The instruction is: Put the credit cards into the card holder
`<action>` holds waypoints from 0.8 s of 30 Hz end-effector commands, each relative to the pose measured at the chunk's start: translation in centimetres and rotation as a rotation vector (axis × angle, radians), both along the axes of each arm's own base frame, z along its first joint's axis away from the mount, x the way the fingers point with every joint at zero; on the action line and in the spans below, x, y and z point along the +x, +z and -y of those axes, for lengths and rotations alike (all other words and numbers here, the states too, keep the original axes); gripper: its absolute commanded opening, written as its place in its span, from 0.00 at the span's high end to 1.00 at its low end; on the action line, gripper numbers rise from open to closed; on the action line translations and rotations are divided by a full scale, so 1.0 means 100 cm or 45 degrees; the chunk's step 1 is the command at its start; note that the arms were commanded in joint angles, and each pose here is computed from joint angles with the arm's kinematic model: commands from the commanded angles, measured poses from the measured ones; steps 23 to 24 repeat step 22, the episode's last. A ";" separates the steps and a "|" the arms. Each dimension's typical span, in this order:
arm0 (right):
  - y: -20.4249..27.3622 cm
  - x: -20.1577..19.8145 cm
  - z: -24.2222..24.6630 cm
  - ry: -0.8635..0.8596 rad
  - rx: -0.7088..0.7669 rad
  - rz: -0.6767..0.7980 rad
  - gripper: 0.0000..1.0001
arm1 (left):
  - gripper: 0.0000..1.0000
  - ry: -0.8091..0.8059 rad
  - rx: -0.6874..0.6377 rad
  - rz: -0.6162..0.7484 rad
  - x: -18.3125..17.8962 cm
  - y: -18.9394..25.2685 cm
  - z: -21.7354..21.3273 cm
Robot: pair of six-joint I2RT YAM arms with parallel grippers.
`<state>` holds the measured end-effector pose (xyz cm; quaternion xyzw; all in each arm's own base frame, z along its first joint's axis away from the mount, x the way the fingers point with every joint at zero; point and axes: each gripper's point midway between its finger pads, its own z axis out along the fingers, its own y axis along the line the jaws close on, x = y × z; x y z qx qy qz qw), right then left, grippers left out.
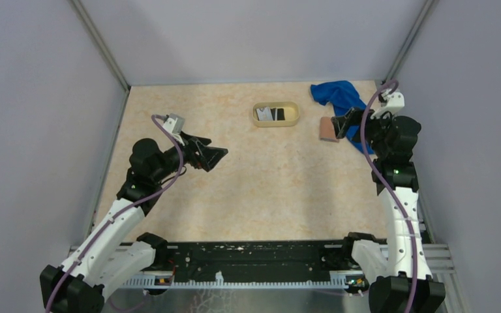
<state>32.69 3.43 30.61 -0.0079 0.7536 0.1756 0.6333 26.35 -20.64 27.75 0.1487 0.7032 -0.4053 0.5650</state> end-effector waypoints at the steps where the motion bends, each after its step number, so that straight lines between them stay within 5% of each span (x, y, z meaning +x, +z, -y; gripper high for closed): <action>1: 0.010 0.005 0.005 -0.022 -0.030 0.059 0.01 | 0.01 0.013 0.008 0.029 0.000 0.002 -0.003; 24: 0.006 0.009 0.011 -0.055 -0.061 0.053 0.02 | 0.01 0.017 0.012 0.035 -0.002 0.001 -0.004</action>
